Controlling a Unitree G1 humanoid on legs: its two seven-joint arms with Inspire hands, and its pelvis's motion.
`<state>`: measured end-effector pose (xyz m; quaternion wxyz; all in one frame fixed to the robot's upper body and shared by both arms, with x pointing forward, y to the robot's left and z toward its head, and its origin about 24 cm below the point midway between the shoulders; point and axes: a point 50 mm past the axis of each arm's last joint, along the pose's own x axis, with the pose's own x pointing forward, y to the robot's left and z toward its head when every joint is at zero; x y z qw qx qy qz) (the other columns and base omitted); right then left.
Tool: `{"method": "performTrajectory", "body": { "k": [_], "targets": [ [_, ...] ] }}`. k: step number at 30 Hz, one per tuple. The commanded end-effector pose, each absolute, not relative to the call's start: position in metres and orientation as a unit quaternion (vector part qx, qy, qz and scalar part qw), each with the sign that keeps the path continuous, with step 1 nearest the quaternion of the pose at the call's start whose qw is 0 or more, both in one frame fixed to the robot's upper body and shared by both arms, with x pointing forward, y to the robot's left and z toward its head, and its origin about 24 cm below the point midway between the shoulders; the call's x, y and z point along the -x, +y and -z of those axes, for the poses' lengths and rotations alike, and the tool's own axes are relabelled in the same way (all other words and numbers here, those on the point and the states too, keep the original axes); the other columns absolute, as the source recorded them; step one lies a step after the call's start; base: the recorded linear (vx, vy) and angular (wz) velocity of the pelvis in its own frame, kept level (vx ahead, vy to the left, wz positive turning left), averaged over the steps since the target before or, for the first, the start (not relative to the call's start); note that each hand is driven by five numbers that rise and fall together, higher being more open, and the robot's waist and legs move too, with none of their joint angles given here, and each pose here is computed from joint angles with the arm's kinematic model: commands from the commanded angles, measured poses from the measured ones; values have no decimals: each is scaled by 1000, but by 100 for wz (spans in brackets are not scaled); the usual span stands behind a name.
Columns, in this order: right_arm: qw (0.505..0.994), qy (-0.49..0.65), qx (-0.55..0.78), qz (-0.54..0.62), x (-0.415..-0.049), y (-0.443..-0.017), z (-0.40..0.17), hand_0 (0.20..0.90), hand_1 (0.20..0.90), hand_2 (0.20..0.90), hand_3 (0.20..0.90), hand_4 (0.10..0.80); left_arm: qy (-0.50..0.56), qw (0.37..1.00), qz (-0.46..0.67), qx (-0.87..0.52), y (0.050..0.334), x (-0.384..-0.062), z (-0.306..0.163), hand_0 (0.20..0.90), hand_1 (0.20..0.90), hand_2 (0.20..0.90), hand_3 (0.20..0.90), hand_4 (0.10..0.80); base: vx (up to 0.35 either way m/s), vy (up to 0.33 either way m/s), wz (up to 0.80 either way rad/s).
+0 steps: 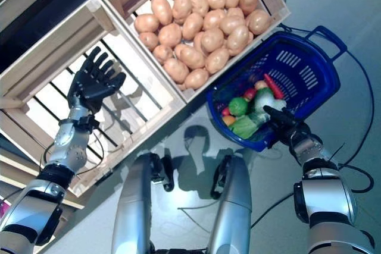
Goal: Put vegetables into the basket
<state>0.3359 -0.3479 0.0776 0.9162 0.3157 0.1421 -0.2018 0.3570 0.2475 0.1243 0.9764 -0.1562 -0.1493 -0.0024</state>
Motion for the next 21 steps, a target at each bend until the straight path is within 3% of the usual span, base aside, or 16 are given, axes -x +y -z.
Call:
{"method": "performTrajectory", "body": {
  "k": [1,7,15,21],
  "targets": [
    [908,88,-348,216,-329,-369,-94,900,900,900,900,800,-259,952,-1,161,261,-358,-173,900,900,900,900,800,49,4,-4],
    [908,96,-350,210,-324,-364,-76,900,900,900,900,800,-227,960,-10,162,267,-355,-155,900,900,900,900,800,85,5,-3],
    [916,97,-367,128,-327,-316,-38,900,900,900,900,800,-148,976,-29,157,266,-338,-102,900,900,900,900,800,157,-5,-4],
    [908,109,-400,59,-296,-259,7,900,900,900,900,800,-45,986,3,161,241,-288,-25,900,900,900,900,800,295,33,-1]
  ]
}}
